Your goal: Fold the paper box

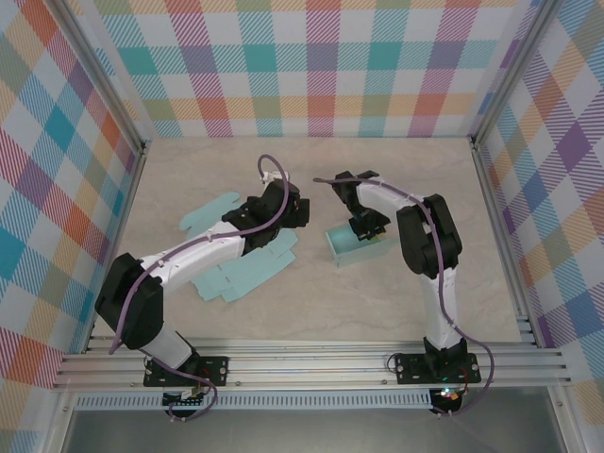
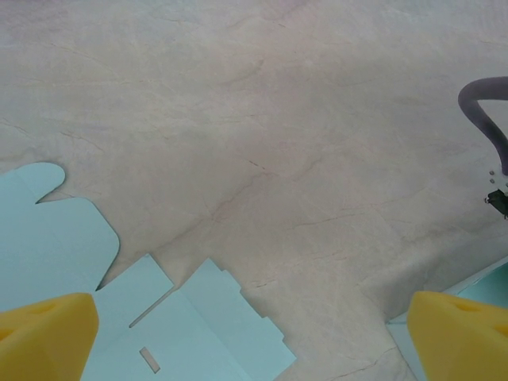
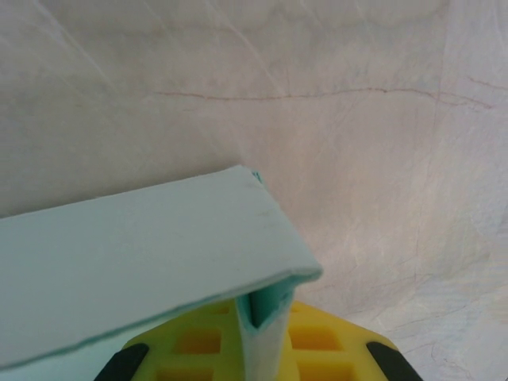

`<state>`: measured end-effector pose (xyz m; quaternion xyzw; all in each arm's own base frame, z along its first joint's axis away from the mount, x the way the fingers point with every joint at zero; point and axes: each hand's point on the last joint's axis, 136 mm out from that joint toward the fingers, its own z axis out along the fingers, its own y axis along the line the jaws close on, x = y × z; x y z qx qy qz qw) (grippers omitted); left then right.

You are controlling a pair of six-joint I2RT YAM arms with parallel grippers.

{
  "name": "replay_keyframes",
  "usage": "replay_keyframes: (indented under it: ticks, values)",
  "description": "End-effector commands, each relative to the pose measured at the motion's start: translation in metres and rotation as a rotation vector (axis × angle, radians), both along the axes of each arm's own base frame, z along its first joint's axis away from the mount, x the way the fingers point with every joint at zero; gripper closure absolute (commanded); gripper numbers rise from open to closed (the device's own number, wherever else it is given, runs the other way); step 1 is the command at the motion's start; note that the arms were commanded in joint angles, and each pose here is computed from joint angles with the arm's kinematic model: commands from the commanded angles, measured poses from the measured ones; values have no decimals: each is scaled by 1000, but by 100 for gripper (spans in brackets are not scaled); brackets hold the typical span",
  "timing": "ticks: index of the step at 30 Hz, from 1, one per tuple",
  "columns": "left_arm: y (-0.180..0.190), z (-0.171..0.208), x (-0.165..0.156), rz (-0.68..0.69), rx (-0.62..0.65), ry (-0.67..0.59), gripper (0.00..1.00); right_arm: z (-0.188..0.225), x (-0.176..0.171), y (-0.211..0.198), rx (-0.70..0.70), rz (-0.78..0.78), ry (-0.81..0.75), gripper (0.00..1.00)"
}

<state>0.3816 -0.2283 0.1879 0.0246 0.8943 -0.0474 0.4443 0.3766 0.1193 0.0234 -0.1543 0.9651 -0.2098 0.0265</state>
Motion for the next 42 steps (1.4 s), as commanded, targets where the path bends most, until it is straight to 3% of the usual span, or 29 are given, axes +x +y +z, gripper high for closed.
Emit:
replay_keyframes:
  ticks: [1, 4, 10, 14, 22, 28, 30, 37, 42]
  values:
    - [0, 10, 9, 11, -20, -22, 0, -31, 18, 19, 54, 18, -70, 100]
    - [0, 12, 9, 8, -20, -24, 0, -28, 19, 19, 55, 20, -68, 94]
    - [-2, 13, 11, -26, -5, -29, 1, -1, 25, 16, 39, 16, -108, 63]
    - [-2, 15, 15, -55, -5, -39, 2, 32, 33, 21, 70, 13, -166, 48]
    - [-3, 17, 24, -110, -27, -37, 3, 87, 42, 29, 135, 5, -259, 24]
    - [-16, 19, 34, -184, -1, -51, 4, 124, 33, 36, 244, -12, -312, 13]
    - [-25, 17, 39, -223, 6, -47, 4, 137, 26, 39, 297, -17, -329, 1]
    - [-80, 1, 45, -491, -11, -12, 2, 168, -11, 23, 377, -75, -404, 0]
    - [-106, -20, 40, -692, 75, 29, 0, 173, -46, -1, 393, -139, -456, 0]
